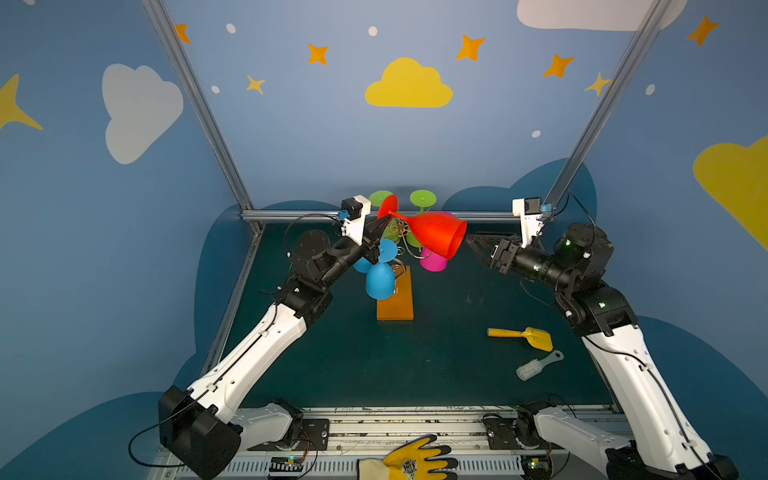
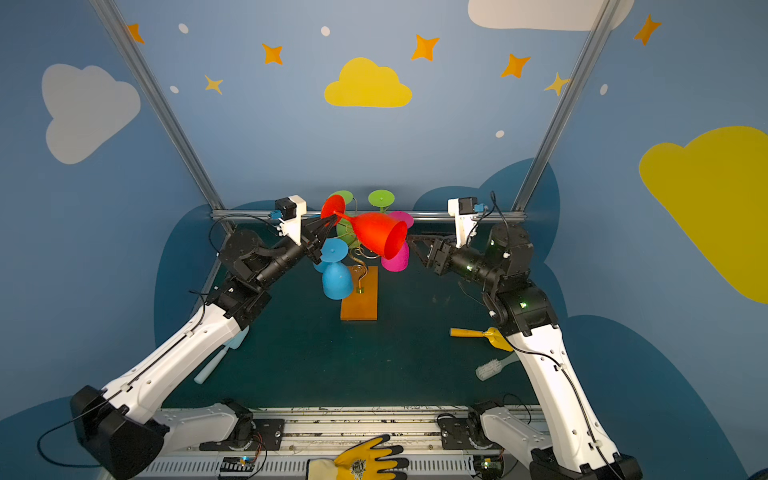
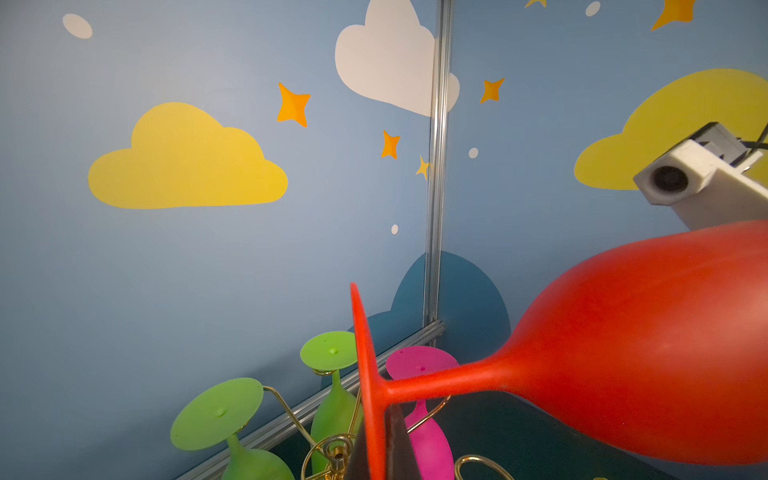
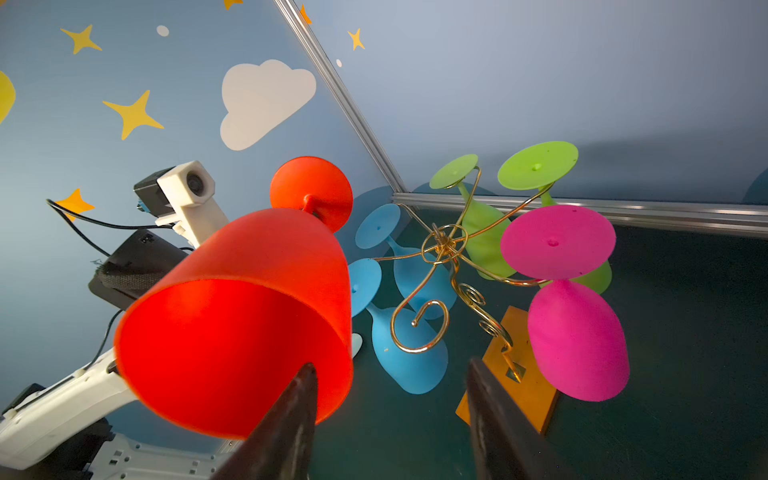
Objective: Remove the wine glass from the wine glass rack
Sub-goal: 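Open the right gripper and draw it off the red glass bowl, then grasp the red glass rim with the right gripper while the left releases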
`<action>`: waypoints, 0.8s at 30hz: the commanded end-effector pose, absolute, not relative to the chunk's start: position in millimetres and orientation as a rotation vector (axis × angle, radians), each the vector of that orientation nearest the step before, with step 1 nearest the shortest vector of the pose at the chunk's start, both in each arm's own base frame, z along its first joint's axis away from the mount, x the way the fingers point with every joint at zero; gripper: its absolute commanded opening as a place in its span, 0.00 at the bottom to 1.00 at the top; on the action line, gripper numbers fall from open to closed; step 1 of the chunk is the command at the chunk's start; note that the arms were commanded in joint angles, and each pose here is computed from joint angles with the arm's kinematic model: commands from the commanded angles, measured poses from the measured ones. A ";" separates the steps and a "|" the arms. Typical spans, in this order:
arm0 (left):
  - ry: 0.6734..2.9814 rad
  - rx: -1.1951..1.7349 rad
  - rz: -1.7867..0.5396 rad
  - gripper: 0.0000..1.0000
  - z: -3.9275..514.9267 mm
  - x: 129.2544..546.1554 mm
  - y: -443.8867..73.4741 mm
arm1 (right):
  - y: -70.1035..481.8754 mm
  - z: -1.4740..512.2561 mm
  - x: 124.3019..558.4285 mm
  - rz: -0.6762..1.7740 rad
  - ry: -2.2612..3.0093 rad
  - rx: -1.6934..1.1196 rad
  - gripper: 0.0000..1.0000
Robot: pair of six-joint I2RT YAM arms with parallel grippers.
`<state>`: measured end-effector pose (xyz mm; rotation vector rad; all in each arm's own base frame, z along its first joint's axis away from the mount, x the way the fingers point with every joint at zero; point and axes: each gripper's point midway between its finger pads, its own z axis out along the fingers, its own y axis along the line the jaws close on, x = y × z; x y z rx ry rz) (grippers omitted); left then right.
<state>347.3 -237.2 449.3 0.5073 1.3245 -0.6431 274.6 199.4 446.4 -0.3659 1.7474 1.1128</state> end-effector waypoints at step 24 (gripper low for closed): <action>1.319 0.485 -0.678 0.03 454.9 350.3 -238.2 | 234.0 465.1 277.5 1.252 1.668 -0.420 0.14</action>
